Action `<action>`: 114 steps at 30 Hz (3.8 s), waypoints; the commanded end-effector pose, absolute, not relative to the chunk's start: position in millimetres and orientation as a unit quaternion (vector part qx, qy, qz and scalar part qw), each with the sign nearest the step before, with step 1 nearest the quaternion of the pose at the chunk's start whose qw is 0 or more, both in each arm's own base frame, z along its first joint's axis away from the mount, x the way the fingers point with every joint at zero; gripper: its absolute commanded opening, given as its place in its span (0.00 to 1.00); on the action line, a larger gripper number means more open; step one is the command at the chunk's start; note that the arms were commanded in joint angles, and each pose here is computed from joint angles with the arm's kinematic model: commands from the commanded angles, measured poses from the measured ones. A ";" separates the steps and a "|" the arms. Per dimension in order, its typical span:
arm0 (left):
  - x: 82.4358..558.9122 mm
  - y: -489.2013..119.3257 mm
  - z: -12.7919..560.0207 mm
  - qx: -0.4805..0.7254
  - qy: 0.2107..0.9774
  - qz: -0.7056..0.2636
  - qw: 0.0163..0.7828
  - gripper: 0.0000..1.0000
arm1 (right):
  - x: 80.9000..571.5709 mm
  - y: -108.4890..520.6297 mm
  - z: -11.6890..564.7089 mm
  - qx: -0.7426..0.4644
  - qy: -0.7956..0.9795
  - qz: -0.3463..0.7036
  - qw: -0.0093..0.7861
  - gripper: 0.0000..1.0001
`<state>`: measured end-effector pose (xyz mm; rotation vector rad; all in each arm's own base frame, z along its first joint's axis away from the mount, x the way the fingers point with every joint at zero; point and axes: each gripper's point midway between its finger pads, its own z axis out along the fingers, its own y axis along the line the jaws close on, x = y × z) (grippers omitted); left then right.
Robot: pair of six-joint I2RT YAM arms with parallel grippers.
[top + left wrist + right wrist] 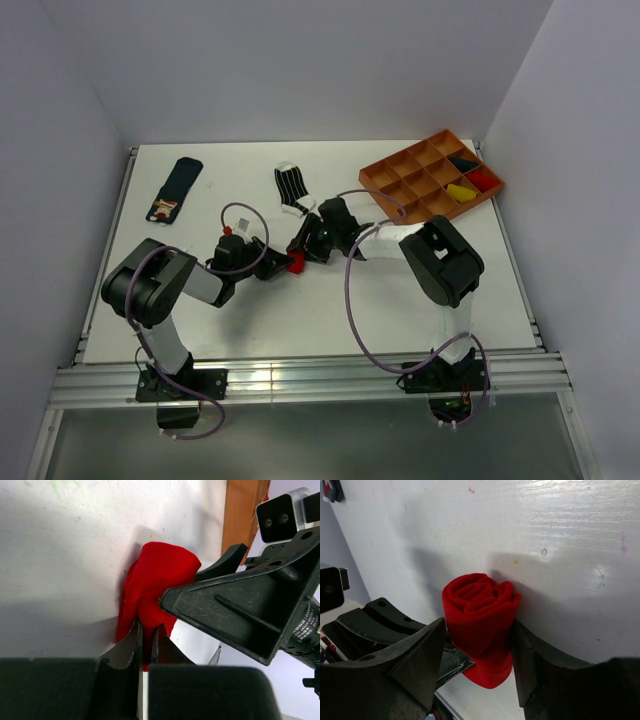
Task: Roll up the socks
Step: Pick up the sock at the center of the board, then place the sock in the storage box.
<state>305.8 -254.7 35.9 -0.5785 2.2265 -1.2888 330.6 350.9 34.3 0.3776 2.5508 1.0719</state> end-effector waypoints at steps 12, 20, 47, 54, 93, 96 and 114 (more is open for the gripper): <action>267.5 -241.3 -14.7 -0.232 0.857 -0.427 0.171 0.33 | 324.3 361.9 28.5 0.064 0.922 0.337 0.180 0.00; 283.3 -227.0 18.7 -0.211 0.863 -0.390 0.241 0.62 | 339.0 331.2 65.5 0.015 0.928 0.269 0.257 0.00; 302.6 -54.6 268.6 -0.195 0.791 -0.077 0.575 1.00 | 478.2 -22.8 213.8 0.076 0.887 -0.004 0.456 0.00; 288.8 -16.1 278.4 -0.212 0.749 -0.006 0.628 1.00 | 495.7 -65.1 163.1 0.064 0.906 -0.074 0.413 0.00; 292.2 -15.9 251.3 -0.200 0.757 0.008 0.623 0.99 | 459.8 -86.3 40.6 0.166 0.966 -0.053 0.193 0.00; 292.7 -15.8 249.8 -0.201 0.758 0.009 0.621 1.00 | 464.2 -83.1 38.9 0.166 0.968 -0.042 0.185 0.00; 299.5 -22.4 235.1 -0.188 0.779 0.013 0.598 1.00 | 441.6 -66.1 9.1 0.181 0.976 -0.023 0.115 0.10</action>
